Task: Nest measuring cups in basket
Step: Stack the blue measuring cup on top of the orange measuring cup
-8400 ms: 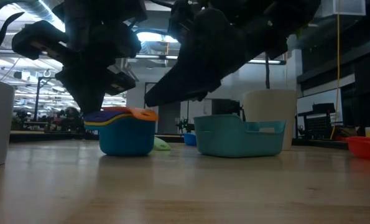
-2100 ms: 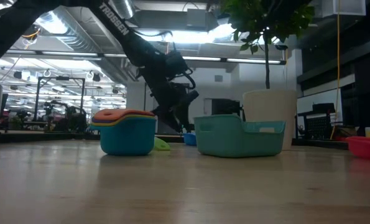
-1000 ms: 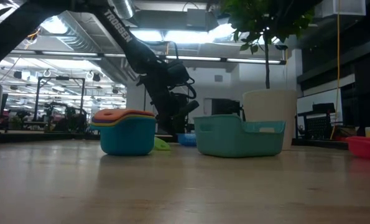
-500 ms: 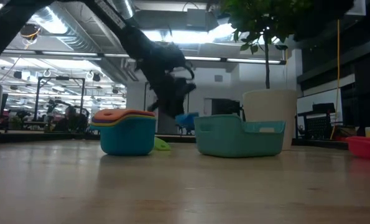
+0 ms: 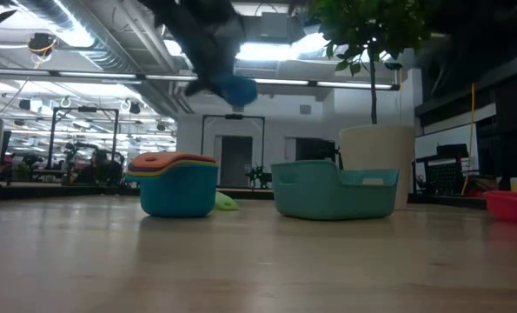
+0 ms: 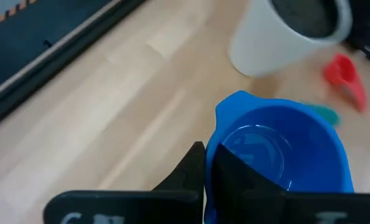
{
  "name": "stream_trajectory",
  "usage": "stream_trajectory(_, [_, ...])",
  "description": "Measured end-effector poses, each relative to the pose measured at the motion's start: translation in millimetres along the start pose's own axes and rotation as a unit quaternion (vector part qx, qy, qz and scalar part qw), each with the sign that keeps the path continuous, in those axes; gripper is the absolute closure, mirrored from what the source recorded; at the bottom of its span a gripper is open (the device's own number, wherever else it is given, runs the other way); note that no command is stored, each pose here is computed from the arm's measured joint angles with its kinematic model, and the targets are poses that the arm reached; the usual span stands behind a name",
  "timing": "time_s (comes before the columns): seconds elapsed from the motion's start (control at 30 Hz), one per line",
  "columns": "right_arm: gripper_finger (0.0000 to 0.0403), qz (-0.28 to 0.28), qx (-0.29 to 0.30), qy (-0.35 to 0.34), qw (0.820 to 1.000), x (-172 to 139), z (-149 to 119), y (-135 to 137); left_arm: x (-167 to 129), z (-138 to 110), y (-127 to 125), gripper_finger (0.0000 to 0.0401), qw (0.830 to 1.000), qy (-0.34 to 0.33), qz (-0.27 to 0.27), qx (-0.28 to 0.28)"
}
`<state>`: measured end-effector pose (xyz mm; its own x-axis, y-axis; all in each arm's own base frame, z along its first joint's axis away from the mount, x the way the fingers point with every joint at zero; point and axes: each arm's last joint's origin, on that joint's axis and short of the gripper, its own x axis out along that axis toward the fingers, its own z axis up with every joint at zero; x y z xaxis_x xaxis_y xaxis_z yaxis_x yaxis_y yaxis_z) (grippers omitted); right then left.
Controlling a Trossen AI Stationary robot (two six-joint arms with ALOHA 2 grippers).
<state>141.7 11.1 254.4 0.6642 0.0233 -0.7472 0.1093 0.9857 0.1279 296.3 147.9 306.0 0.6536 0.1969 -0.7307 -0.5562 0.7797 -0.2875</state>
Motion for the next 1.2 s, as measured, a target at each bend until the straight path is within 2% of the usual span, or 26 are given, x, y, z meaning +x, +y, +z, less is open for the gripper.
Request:
stream_trajectory(0.2, [0.0285,-0.004,0.004,0.015,1.000,7,-4,-1,-36,-20,-33,0.0398,0.998,0.023,-0.031,0.039])
stream_trajectory(0.4, [0.0285,-0.003,0.011,0.013,1.000,7,-3,-1,-43,-43,-64,0.0397,0.994,0.071,-0.050,0.068])
stream_trajectory(0.6, [0.0285,-0.002,0.013,0.010,1.000,7,-3,0,-38,-69,-86,0.0397,0.992,0.120,0.001,0.043])
stream_trajectory(0.7, [0.0285,-0.002,0.013,0.010,1.000,7,-3,0,-39,-78,-96,0.0397,0.992,0.118,0.024,0.029])
stream_trajectory(0.83, [0.0285,-0.002,0.013,0.010,1.000,7,-3,0,-31,-102,-104,0.0397,0.990,0.132,0.055,-0.011])
stream_trajectory(1.03, [0.0285,-0.002,0.013,0.010,1.000,7,-3,0,-10,-143,-105,0.0397,0.982,0.139,0.098,-0.080])
stream_trajectory(1.2, [0.0285,-0.002,0.013,0.009,1.000,7,-3,0,2,-159,-103,0.0397,0.980,0.116,0.104,-0.120])
